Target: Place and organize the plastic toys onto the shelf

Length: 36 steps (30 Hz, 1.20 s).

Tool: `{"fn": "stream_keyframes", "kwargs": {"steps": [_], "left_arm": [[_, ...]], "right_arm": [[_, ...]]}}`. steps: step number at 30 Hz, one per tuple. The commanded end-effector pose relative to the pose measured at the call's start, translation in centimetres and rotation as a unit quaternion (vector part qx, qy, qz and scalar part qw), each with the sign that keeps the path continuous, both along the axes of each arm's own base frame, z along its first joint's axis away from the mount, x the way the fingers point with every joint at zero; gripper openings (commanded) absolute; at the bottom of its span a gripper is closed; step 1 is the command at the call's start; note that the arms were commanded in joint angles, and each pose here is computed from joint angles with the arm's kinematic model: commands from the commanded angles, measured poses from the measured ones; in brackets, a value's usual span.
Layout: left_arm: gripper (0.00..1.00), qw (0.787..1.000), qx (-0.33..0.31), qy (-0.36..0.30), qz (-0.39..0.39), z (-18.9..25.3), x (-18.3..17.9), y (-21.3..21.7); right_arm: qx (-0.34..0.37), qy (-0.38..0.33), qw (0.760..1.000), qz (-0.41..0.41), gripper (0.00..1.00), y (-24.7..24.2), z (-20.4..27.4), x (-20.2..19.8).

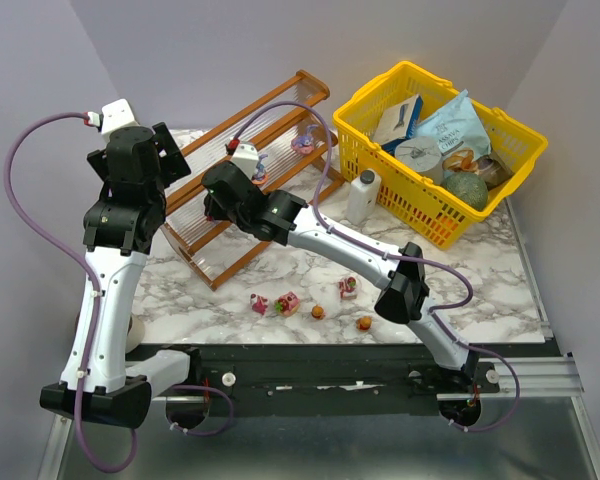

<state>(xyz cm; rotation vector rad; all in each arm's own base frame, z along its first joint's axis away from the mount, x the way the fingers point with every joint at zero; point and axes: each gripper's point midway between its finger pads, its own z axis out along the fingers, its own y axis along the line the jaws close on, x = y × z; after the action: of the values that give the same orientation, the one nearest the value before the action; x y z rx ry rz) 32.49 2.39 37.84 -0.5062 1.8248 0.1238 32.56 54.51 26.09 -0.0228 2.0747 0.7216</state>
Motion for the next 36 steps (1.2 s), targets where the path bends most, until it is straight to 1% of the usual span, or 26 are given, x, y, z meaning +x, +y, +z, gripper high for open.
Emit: {"fn": "stream_keyframes", "kwargs": {"steps": [1,7,12,13,15,16,19,24,26,28,31,32,34,35,36], "left_arm": [[0.99,1.0,0.008,-0.014,0.015,0.9,-0.5,0.7],[0.99,1.0,0.008,-0.016,0.013,1.2,-0.6,0.7],[0.99,1.0,0.004,-0.018,0.003,1.2,-0.5,0.3],[0.99,1.0,0.004,-0.018,0.002,1.2,-0.5,0.3],[0.99,1.0,0.003,-0.018,0.001,1.2,-0.5,0.3],[0.99,1.0,0.003,-0.019,0.001,1.3,-0.6,0.3],[0.99,1.0,0.001,-0.02,-0.001,1.3,-0.5,0.2],[0.99,1.0,0.001,-0.02,-0.002,1.2,-0.6,0.2],[0.99,1.0,0.001,-0.019,-0.003,1.1,-0.6,0.2],[0.99,1.0,-0.001,-0.02,-0.004,1.1,-0.6,0.1],[0.99,1.0,-0.001,-0.018,-0.007,1.0,-0.4,0.0],[0.99,1.0,-0.002,-0.019,-0.008,1.1,-0.4,0.0],[0.99,1.0,-0.002,-0.018,-0.009,1.0,-0.4,-0.1],[0.99,1.0,-0.001,-0.018,-0.01,1.0,-0.4,-0.1],[0.99,1.0,-0.001,-0.018,-0.009,1.0,-0.4,-0.1]], "right_arm": [[0.01,-0.016,1.0,0.009,0.38,0.9,0.8,-0.1],[0.02,-0.02,0.999,0.016,0.4,0.8,1.9,-0.5],[0.016,-0.019,0.999,0.02,0.49,0.0,2.3,-0.9],[0.021,-0.021,0.999,0.021,0.51,-0.3,3.1,-1.1],[0.017,-0.02,0.999,0.025,0.54,-0.7,3.0,-1.4],[0.023,-0.023,0.999,0.024,0.55,-1.1,3.9,-1.5],[0.015,-0.02,0.999,0.026,0.56,-1.7,3.7,-2.0],[0.021,-0.026,0.999,0.02,0.56,-3.4,5.0,-2.5],[0.015,-0.015,1.0,0.01,0.55,-4.0,3.9,-2.5],[0.018,-0.009,1.0,-0.003,0.52,-4.5,3.6,-2.3],[0.026,0.021,0.999,-0.009,0.42,-4.5,1.8,-1.9],[0.034,0.031,0.999,-0.015,0.37,-4.5,1.5,-1.6],[0.036,0.044,0.998,-0.016,0.31,-4.3,0.5,-1.0],[0.038,0.049,0.998,-0.016,0.25,-4.3,0.1,-0.7],[0.041,0.054,0.998,-0.011,0.22,-4.1,0.0,-0.7]]}}
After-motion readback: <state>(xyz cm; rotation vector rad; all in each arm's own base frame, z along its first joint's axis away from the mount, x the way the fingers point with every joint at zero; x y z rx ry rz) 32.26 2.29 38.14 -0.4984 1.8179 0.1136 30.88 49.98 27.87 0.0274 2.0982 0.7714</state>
